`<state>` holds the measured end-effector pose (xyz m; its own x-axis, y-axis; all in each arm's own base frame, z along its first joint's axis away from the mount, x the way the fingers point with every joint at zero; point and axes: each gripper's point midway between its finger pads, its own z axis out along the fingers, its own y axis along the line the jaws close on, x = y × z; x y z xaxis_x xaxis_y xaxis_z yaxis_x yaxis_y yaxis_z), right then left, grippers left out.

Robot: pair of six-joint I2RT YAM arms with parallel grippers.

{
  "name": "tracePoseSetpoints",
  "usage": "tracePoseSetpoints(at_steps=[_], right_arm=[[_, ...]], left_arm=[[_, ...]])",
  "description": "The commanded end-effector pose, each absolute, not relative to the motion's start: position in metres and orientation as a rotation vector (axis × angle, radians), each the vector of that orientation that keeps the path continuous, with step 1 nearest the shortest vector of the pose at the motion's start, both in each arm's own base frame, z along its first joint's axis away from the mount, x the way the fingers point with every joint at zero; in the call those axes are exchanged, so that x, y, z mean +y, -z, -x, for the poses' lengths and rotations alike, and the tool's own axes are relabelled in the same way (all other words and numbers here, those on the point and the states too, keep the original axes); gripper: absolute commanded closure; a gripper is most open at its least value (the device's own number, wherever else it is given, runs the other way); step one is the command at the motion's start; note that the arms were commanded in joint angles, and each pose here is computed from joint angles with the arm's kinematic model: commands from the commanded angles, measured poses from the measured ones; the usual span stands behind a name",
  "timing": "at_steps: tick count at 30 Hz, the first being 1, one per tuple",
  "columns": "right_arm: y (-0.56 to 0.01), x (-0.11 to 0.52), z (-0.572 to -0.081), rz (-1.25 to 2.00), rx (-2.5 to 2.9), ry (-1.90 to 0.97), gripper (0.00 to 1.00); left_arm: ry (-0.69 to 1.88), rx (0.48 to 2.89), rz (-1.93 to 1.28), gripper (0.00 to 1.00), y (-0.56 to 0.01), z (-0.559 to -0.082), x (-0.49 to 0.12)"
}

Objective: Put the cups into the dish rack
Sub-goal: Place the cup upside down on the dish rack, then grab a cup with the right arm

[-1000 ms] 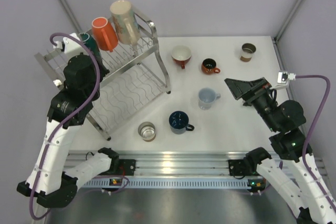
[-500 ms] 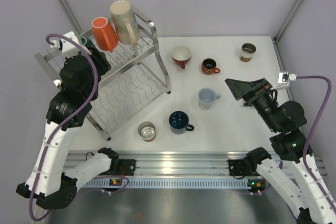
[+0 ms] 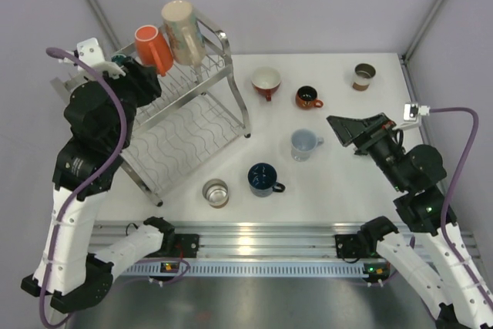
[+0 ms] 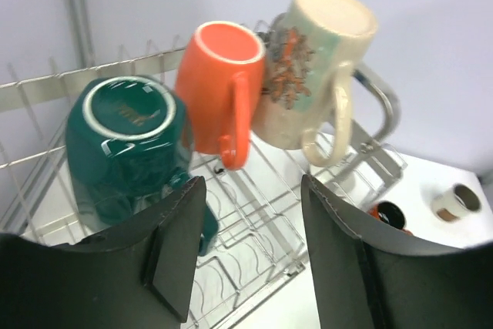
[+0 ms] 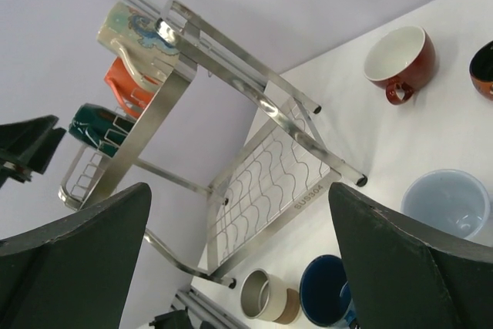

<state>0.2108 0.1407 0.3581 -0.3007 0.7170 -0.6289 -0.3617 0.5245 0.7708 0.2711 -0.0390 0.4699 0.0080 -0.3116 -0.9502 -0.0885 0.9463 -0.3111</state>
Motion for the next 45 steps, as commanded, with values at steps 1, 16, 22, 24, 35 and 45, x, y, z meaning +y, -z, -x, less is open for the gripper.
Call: tracePoseSetpoints(at_steps=[1, 16, 22, 24, 35, 45], right_arm=[[-0.368, 0.147, -0.212, -0.259, 1.528, -1.103, 0.01], [-0.307, 0.137, -0.245, -0.239, 1.867, -0.765, 0.01], [-0.276, 0.148, -0.247, -0.150, 1.974, -0.753, 0.02], [-0.262, 0.156, -0.247, -0.090, 2.026, -0.759, 0.05], [-0.177, 0.165, -0.249, -0.148, 2.246, -0.642, 0.20], [-0.152, 0.142, -0.287, -0.352, 2.348, -0.377, 0.37]], left_arm=[[0.306, 1.481, 0.157, 0.41, -0.510, -0.266, -0.065], [0.626, 1.710, -0.183, 0.02, -0.462, -0.291, -0.169], [0.633, 1.729, -0.264, 0.02, -0.451, -0.273, -0.201], [0.660, 1.733, -0.322, 0.02, -0.446, -0.259, -0.222], [0.782, 1.898, -0.524, 0.02, -0.374, -0.204, -0.299], [0.868, 1.895, -0.547, 0.02, -0.358, -0.174, -0.294]])
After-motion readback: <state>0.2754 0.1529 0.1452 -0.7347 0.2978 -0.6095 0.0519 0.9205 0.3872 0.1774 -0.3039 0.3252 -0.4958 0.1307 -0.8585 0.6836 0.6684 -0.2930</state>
